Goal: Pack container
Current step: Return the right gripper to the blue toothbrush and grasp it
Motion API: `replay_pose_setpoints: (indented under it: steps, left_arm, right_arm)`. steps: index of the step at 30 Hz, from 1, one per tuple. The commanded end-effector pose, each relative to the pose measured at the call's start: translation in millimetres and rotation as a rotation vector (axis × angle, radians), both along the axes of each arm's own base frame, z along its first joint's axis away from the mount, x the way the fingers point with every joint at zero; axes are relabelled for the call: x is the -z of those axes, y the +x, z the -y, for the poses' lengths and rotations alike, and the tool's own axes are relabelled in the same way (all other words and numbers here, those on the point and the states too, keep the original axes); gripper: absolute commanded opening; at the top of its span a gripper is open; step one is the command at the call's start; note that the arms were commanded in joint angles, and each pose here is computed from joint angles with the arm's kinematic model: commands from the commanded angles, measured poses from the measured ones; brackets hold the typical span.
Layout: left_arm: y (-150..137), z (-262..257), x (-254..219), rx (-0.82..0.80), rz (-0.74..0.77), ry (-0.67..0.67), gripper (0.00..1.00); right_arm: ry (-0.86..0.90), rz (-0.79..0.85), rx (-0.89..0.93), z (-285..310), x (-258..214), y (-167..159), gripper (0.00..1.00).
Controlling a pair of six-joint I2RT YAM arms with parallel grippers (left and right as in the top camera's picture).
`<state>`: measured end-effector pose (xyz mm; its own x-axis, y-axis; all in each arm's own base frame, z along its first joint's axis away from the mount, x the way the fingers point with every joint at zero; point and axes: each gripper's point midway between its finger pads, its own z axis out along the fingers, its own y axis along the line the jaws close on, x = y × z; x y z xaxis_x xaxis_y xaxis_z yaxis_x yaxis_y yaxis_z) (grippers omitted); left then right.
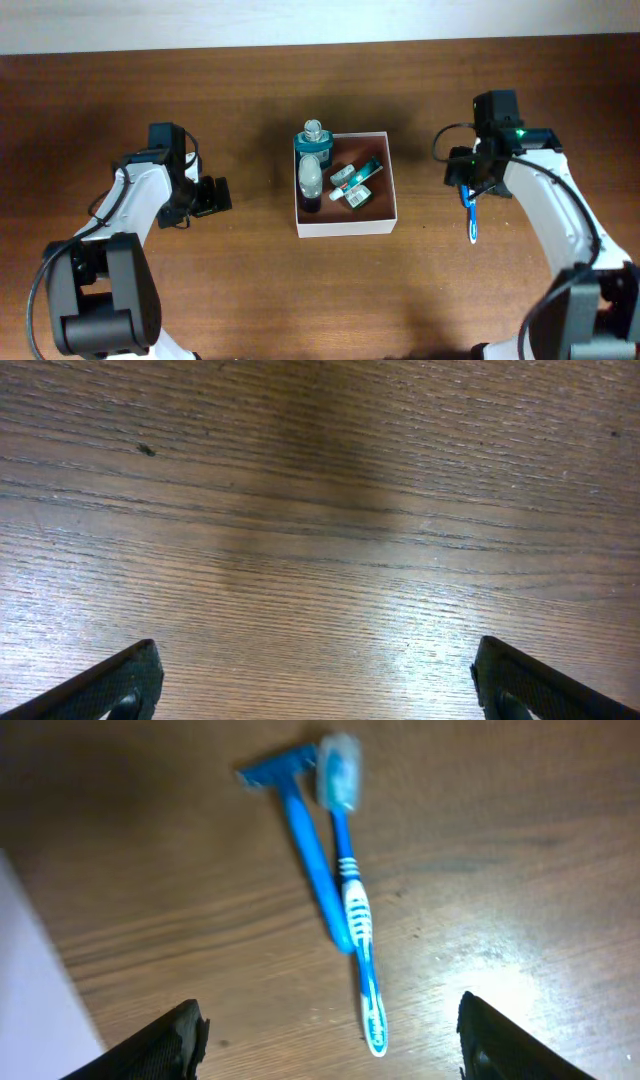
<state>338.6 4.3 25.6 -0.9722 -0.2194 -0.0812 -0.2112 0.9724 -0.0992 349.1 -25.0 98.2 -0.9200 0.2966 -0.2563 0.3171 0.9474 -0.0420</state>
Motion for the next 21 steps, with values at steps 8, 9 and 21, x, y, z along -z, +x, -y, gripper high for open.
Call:
replay_pose_setpoints:
  steps: [8, 9, 21]
  left_arm:
    - [-1.9, -1.8, 2.7, -0.002, -0.010, 0.003, 0.99]
    - [-1.9, -1.8, 2.7, -0.002, -0.010, 0.003, 0.99]
    - [-1.9, -1.8, 2.6, -0.002, -0.009, 0.003, 0.99]
  right_arm:
    - [0.019, -0.180, 0.054, 16.8, 54.8, -32.2, 0.68]
    - [0.026, -0.191, 0.060, 17.3, 58.0, -35.7, 0.67]
    - [0.134, -0.236, -0.061, 9.3, 97.5, -64.7, 0.58]
